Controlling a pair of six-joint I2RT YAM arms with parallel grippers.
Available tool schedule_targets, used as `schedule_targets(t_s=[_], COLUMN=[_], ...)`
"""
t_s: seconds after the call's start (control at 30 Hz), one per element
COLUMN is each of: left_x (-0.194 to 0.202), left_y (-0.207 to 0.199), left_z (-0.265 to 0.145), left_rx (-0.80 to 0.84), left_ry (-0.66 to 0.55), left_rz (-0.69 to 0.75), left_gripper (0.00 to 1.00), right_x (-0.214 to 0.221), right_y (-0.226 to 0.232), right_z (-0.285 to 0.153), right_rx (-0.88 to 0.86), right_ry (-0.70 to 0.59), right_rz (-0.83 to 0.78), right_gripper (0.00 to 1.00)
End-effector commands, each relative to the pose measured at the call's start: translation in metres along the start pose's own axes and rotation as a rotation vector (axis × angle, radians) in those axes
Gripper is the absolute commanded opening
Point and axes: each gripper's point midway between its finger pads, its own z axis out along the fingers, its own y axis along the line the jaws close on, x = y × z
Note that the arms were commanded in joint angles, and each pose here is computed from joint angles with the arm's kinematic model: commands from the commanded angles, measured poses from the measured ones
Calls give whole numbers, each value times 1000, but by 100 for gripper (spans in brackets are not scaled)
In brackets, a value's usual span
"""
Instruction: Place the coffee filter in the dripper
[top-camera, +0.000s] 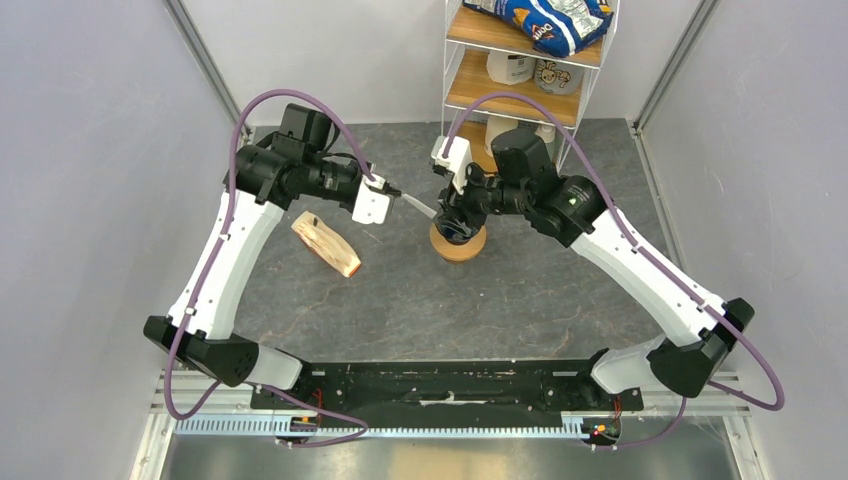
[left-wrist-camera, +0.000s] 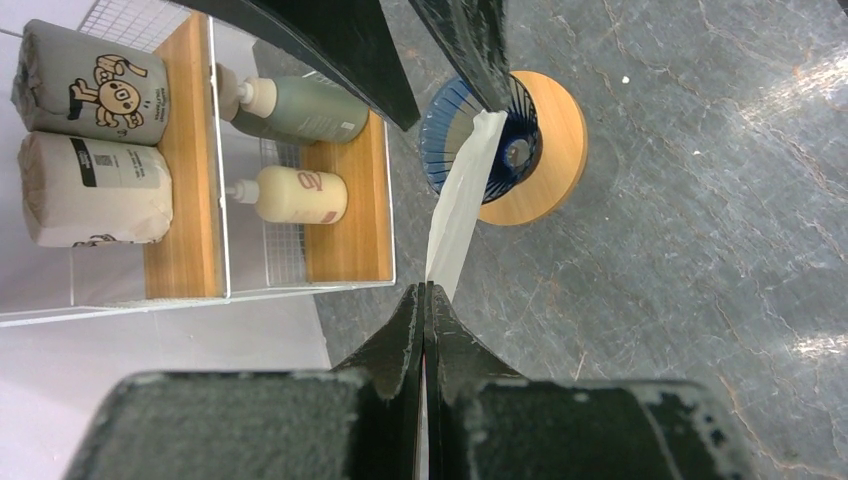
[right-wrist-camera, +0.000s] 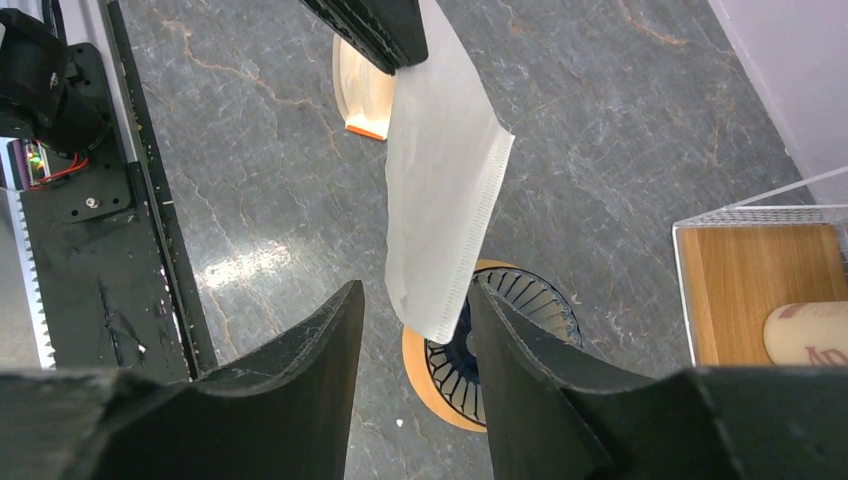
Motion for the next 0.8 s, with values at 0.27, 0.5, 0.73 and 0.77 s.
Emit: schedule_targets(t_s=[0.27,0.5,0.73,0.77], left_x=[-12,-12,-12,-12], left_y=[-5,-6,-4,-4], left_z=[-2,-2,-2,-2], left_rx=[13,13,12,12], left_ry=[-39,-37,-39,-41], left_rz=[48,47,35,37], left_gripper=[2,2,2,2], right_x=[-18,-13,-8,-7], right_y=[-3,-4,-1,-1], right_z=[-15,-8,-4,-3], right_rx=[19,16,-4,-5], right_ry=[-54,-38,-28,-26], right_rz=[-22,-7,-3,-1], right_gripper=[48,46,46,46])
